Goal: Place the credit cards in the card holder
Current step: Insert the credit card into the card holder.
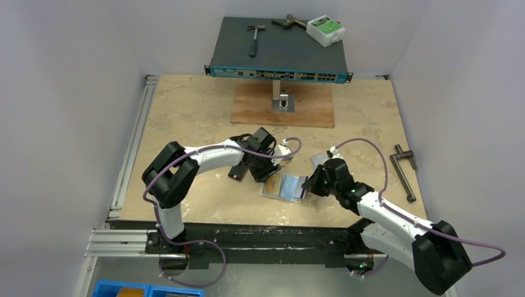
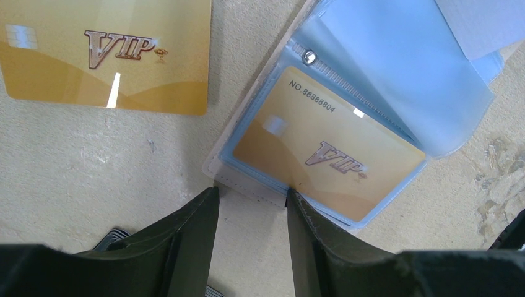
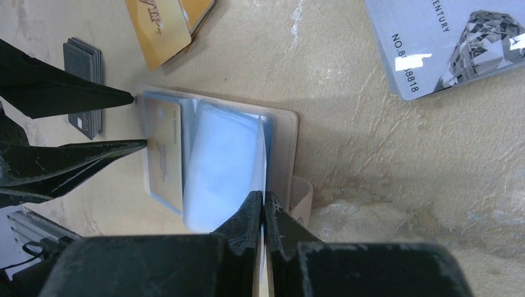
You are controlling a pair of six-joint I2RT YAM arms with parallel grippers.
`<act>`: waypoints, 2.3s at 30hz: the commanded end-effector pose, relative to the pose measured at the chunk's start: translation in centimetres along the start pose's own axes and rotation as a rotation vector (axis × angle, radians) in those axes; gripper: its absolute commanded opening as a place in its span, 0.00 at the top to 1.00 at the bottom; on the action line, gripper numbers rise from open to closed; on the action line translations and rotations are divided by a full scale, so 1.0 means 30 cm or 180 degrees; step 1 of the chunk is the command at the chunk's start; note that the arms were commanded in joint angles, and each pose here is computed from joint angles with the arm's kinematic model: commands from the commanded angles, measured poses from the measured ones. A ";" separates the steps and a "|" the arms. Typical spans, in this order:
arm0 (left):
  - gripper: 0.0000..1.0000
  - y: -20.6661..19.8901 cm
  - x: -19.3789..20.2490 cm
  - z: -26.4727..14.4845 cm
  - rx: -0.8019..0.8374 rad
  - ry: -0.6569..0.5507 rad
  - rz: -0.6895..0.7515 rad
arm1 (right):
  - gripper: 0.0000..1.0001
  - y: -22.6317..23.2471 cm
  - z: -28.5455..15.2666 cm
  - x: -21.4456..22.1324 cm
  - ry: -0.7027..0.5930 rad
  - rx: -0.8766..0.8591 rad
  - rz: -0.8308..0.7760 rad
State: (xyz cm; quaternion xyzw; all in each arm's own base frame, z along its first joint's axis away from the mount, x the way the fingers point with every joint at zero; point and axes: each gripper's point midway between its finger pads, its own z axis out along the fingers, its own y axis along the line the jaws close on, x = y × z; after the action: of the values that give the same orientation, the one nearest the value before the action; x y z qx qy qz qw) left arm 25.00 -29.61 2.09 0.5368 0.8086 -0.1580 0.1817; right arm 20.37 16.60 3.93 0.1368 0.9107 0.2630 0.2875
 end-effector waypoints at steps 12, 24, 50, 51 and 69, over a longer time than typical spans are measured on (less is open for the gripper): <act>0.57 -0.009 -0.001 -0.022 -0.0015 0.0027 0.0096 | 1.00 -0.080 -0.039 0.035 -0.0021 0.0279 0.0142; 0.57 -0.010 -0.002 -0.022 -0.0015 0.0028 0.0098 | 1.00 -0.071 -0.031 0.037 -0.0005 0.0217 0.0098; 0.57 -0.011 -0.003 -0.024 -0.0010 0.0031 0.0106 | 1.00 0.061 0.024 0.020 0.0064 -0.0284 -0.0221; 0.57 -0.011 -0.004 -0.025 -0.0010 0.0028 0.0111 | 1.00 0.079 0.024 0.012 0.0039 -0.0356 -0.0247; 0.58 0.018 -0.029 -0.075 0.0052 -0.0057 -0.0037 | 1.00 0.295 -0.002 -0.026 0.0084 -0.1253 -0.0624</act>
State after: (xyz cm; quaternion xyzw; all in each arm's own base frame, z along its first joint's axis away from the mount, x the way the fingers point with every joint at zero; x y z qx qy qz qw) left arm 24.58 -28.91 1.94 0.5378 0.8124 -0.1524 0.1660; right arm 20.94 21.50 6.64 0.0292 0.8801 0.3657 0.3015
